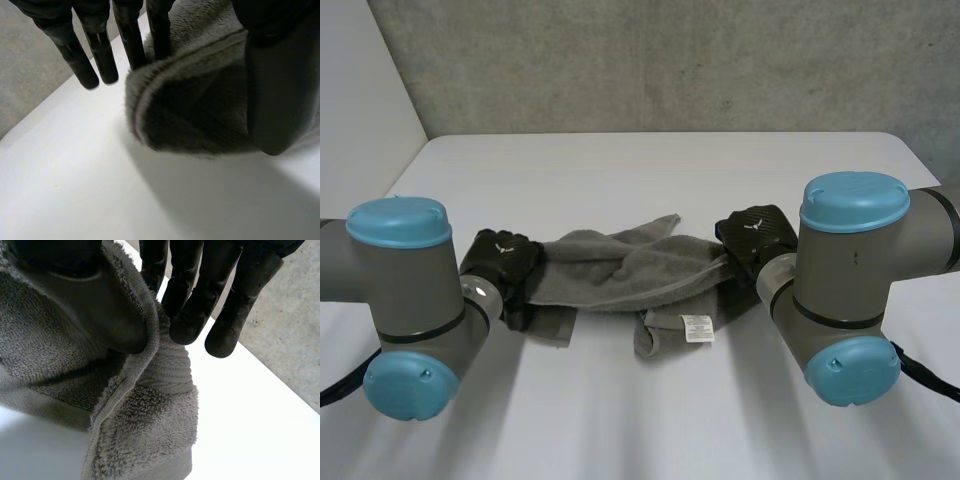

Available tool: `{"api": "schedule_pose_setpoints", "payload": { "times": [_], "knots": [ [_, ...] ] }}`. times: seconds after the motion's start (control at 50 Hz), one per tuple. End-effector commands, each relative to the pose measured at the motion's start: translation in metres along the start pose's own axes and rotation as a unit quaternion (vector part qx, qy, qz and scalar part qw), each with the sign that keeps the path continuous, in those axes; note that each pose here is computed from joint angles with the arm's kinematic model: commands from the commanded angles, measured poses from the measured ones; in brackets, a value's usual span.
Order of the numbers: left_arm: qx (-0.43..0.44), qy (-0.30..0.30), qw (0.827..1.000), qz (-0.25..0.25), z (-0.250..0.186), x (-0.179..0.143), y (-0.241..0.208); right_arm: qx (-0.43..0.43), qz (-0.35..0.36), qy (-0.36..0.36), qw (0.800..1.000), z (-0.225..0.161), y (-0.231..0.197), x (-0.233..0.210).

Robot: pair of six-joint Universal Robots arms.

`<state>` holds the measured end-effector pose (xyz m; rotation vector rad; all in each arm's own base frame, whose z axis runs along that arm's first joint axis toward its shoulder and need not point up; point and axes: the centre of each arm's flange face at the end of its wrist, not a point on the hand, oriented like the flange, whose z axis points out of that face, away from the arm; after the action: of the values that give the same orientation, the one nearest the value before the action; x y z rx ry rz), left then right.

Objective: Fold the towel.

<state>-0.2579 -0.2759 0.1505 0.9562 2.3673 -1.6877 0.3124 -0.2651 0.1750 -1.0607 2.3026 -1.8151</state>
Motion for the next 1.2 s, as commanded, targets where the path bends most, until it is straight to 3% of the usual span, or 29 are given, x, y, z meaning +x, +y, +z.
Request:
{"api": "schedule_pose_setpoints", "payload": {
  "times": [0.02,0.38,0.44,0.54,0.58,0.6,0.64,0.66,0.68,0.7,0.74,0.76,0.8,0.84,0.86,0.9,0.92,0.96,0.98,1.02,1.08,1.12,1.2],
  "knots": [
    [0.011,-0.014,1.0,-0.004,0.009,-0.005,0.003,-0.005,0.003,0.007,1.0,0.003,0.003,0.006],
    [0.039,-0.024,0.999,-0.005,0.019,-0.011,-0.012,0.021,-0.016,0.009,1.0,0.007,-0.012,0.01],
    [0.062,-0.037,0.997,0.012,0.031,-0.016,-0.026,0.061,-0.029,0.012,0.998,0.014,-0.033,0.017],
    [0.146,-0.093,0.983,0.059,0.045,-0.045,-0.085,0.158,-0.104,0.077,0.979,0.038,-0.084,0.044],
    [0.221,-0.142,0.963,0.066,0.041,-0.07,-0.137,0.259,-0.137,0.16,0.943,0.044,-0.133,0.075],
    [0.222,-0.142,0.962,0.066,0.041,-0.07,-0.137,0.259,-0.137,0.16,0.943,0.044,-0.134,0.075],
    [0.321,-0.198,0.925,0.047,0.022,-0.096,-0.194,0.366,-0.136,0.225,0.892,0.034,-0.178,0.095],
    [0.321,-0.198,0.925,0.047,0.022,-0.097,-0.195,0.367,-0.136,0.226,0.892,0.034,-0.178,0.095],
    [0.375,-0.225,0.899,0.031,0.005,-0.107,-0.223,0.424,-0.13,0.25,0.861,0.022,-0.2,0.104],
    [0.375,-0.225,0.899,0.03,0.004,-0.107,-0.223,0.425,-0.13,0.25,0.86,0.022,-0.2,0.104],
    [0.459,-0.277,0.844,-0.013,-0.03,-0.131,-0.263,0.51,-0.114,0.282,0.805,-0.001,-0.23,0.117],
    [0.46,-0.277,0.844,-0.014,-0.03,-0.131,-0.263,0.511,-0.114,0.282,0.804,-0.001,-0.23,0.117],
    [0.507,-0.293,0.81,-0.037,-0.049,-0.14,-0.281,0.526,-0.104,0.275,0.798,-0.009,-0.235,0.116],
    [0.511,-0.293,0.807,-0.038,-0.051,-0.14,-0.281,0.519,-0.103,0.27,0.805,-0.009,-0.234,0.115],
    [0.511,-0.293,0.807,-0.038,-0.051,-0.14,-0.281,0.519,-0.103,0.269,0.805,-0.009,-0.234,0.115],
    [0.481,-0.28,0.83,-0.032,-0.039,-0.134,-0.267,0.491,-0.108,0.245,0.829,-0.004,-0.225,0.112],
    [0.481,-0.28,0.83,-0.032,-0.039,-0.134,-0.267,0.491,-0.108,0.245,0.829,-0.004,-0.225,0.112],
    [0.426,-0.261,0.866,-0.023,-0.018,-0.126,-0.236,0.457,-0.123,0.203,0.857,0.003,-0.212,0.104],
    [0.426,-0.261,0.866,-0.023,-0.018,-0.126,-0.235,0.457,-0.123,0.203,0.857,0.003,-0.212,0.104],
    [0.366,-0.232,0.901,-0.009,0.002,-0.108,-0.195,0.411,-0.144,0.145,0.889,0.012,-0.191,0.093],
    [0.336,-0.217,0.916,-0.001,0.011,-0.1,-0.173,0.38,-0.145,0.118,0.906,0.019,-0.177,0.09],
    [0.285,-0.181,0.941,0.016,0.024,-0.087,-0.13,0.301,-0.146,0.062,0.94,0.038,-0.135,0.075],
    [0.245,-0.135,0.96,0.03,0.03,-0.07,-0.093,0.23,-0.142,0.018,0.963,0.049,-0.093,0.056]
  ]
}}
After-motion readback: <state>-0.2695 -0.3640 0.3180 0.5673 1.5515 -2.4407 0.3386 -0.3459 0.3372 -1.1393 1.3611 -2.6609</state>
